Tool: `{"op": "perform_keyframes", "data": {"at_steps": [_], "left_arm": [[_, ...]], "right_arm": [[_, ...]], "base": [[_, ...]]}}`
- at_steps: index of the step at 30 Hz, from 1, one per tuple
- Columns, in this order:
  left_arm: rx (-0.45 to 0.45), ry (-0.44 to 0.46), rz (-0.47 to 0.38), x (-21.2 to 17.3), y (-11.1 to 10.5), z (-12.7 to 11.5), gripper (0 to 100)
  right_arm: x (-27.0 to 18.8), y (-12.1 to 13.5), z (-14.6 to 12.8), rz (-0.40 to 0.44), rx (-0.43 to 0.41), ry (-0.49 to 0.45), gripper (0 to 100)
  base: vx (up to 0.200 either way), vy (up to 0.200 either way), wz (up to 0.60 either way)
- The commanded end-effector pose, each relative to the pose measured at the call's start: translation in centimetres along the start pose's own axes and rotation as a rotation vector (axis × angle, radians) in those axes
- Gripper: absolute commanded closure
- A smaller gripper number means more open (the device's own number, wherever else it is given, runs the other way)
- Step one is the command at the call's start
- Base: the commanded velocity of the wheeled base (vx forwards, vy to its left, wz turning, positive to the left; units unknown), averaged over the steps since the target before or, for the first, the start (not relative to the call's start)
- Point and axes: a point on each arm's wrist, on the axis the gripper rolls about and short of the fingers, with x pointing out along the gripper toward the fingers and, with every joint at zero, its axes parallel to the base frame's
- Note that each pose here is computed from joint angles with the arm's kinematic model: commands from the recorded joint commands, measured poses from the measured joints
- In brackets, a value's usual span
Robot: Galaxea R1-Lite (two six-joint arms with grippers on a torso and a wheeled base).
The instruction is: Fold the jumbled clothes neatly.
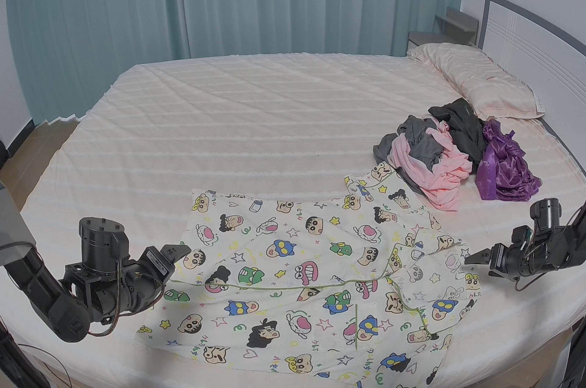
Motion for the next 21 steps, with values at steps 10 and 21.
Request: {"op": "perform_keyframes", "data": {"at_steps": [10,21], "left_arm": [[0.033,0.062,0.018,-0.6,0.5,-1.7,0],[0.076,0.101,0.076,-1.2,1.8,-2.8,0]], "right_arm": [[-3.3,2.1,-3.9,0.026,0.065,0.041,0],[-3.8,2.4,-6.3,0.047,0.082,0.056,0]], "base": [[-0.140,0.000,0.00],[-0.145,0.000,0.00]]}}
